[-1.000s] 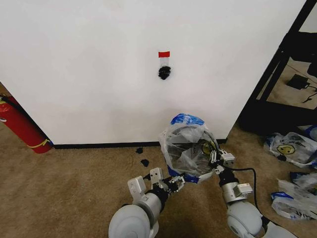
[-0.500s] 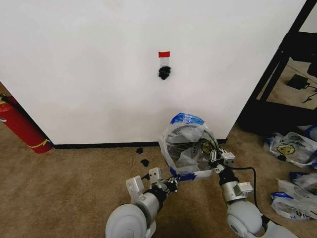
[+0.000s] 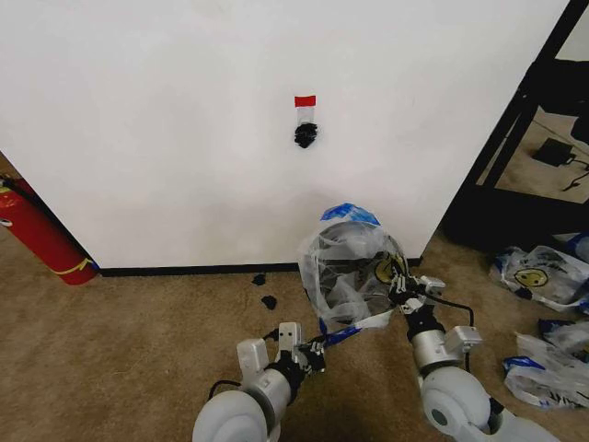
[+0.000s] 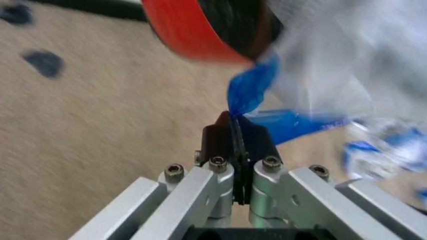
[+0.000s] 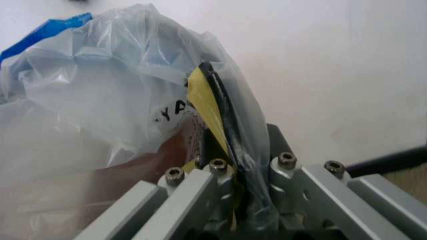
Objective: Pick up the garbage bag from the wall and place it over the trash bin.
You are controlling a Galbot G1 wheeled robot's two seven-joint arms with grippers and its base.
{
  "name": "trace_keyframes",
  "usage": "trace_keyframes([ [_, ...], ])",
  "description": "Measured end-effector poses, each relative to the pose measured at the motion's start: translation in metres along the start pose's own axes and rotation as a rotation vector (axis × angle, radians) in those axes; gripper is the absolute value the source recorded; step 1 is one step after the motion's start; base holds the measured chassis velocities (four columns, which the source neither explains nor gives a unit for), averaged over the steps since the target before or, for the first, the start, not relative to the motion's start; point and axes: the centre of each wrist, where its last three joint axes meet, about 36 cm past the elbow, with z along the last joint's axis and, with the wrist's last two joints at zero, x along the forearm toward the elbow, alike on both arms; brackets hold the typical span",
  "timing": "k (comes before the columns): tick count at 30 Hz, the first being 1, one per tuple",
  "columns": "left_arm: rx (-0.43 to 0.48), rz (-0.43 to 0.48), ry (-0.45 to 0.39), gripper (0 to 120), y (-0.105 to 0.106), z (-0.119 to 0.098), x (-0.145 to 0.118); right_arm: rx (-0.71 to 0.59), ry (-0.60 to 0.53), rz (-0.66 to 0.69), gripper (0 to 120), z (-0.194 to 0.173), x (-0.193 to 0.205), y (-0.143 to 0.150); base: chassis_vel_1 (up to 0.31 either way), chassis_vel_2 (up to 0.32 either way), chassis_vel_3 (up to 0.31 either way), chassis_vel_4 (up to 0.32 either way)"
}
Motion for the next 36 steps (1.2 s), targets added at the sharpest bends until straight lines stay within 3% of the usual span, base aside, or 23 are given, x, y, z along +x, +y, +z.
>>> trace_keyframes([
  [6, -0.074, -0.139, -0.106, 0, 0.022, -0.001, -0.014, 0.070, 0.113, -0.006, 1, -0.008, 0.006, -0.005, 0.000, 0.000, 0.000, 0.000],
  [13, -0.117, -0.231, -0.121, 0, 0.048, -0.008, -0.020, 0.130, 0.196, -0.035, 1, -0.014, -0.002, -0.019, 0.000, 0.000, 0.000, 0.000],
  [20, -0.140, -0.248, -0.101, 1, 0.057, -0.007, -0.023, 0.156, 0.223, -0.120, 1, -0.011, -0.011, -0.032, 0.000, 0.000, 0.000, 0.000],
  [24, -0.151, -0.227, -0.110, 14, 0.056, -0.005, -0.022, 0.201, 0.204, -0.159, 1, -0.007, -0.016, -0.041, 0.000, 0.000, 0.000, 0.000],
  [30, -0.288, -0.276, -0.163, 34, 0.069, 0.002, -0.027, 0.293, 0.157, -0.177, 1, 0.001, -0.023, -0.055, 0.000, 0.000, 0.000, 0.000],
  [36, -0.601, -0.389, -0.345, 58, 0.127, 0.018, -0.054, 0.333, 0.140, -0.175, 0, 0.001, -0.026, -0.061, 0.000, 0.000, 0.000, 0.000],
])
